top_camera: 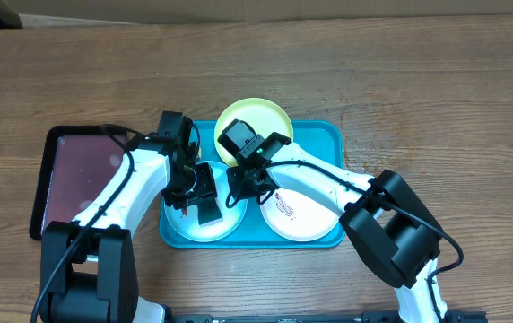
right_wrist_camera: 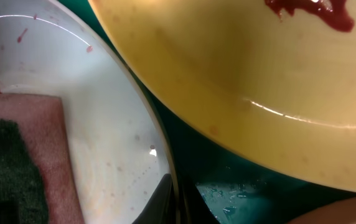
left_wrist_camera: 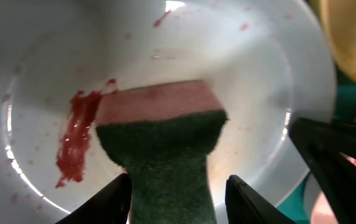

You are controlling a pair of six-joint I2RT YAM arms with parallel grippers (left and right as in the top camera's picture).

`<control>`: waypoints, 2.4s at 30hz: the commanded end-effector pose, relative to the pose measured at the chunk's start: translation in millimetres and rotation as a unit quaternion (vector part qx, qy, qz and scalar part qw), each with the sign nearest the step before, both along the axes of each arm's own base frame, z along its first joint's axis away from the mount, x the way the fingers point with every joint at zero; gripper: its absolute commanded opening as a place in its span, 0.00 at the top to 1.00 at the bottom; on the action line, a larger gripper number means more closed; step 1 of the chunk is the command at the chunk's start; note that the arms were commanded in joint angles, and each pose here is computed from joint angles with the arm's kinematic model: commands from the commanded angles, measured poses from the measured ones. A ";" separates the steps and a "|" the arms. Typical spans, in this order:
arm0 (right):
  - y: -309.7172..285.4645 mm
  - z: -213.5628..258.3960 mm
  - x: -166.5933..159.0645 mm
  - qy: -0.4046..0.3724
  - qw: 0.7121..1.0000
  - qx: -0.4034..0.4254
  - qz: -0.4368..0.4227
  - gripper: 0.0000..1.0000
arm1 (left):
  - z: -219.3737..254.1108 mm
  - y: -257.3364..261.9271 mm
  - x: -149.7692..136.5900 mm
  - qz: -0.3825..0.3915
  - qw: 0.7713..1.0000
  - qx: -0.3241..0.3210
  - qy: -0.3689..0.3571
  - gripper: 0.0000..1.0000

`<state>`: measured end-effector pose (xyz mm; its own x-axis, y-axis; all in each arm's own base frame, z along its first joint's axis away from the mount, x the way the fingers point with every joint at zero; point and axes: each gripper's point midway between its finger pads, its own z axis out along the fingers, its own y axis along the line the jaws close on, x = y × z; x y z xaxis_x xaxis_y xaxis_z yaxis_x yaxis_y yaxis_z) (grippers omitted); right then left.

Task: Clean dirty plates on tray and stack at the side
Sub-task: 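Scrub the white plate with the sponge while right gripper holds yellow plate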

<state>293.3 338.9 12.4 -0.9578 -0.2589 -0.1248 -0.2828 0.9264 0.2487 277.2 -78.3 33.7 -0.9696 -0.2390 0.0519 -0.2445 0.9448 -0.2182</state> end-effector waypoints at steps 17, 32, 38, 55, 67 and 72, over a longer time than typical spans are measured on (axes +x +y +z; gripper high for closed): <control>-4.6 -0.4 2.1 0.001 1.000 -0.003 -0.006 0.96 | -11.0 7.5 -9.6 0.016 0.999 0.022 0.017 0.54; -4.6 -0.4 2.2 0.001 1.000 -0.003 -0.006 0.96 | -17.7 7.3 -8.2 0.019 1.000 0.020 0.008 0.73; -4.6 -0.4 2.2 0.001 1.000 -0.003 -0.006 0.96 | -18.0 9.1 -6.9 0.020 0.999 0.026 0.005 0.96; -5.9 -0.8 0.9 0.003 1.000 -0.006 -0.005 0.96 | -51.5 89.4 -11.0 0.017 0.967 0.249 -0.051 0.96; -5.8 -0.8 1.0 0.003 1.000 -0.005 -0.004 0.96 | 25.2 111.1 22.7 0.019 0.943 0.329 -0.051 0.96; -5.8 -0.8 0.9 0.003 1.000 -0.005 -0.004 0.96 | 37.8 39.6 52.2 -0.038 0.987 0.131 -0.088 0.96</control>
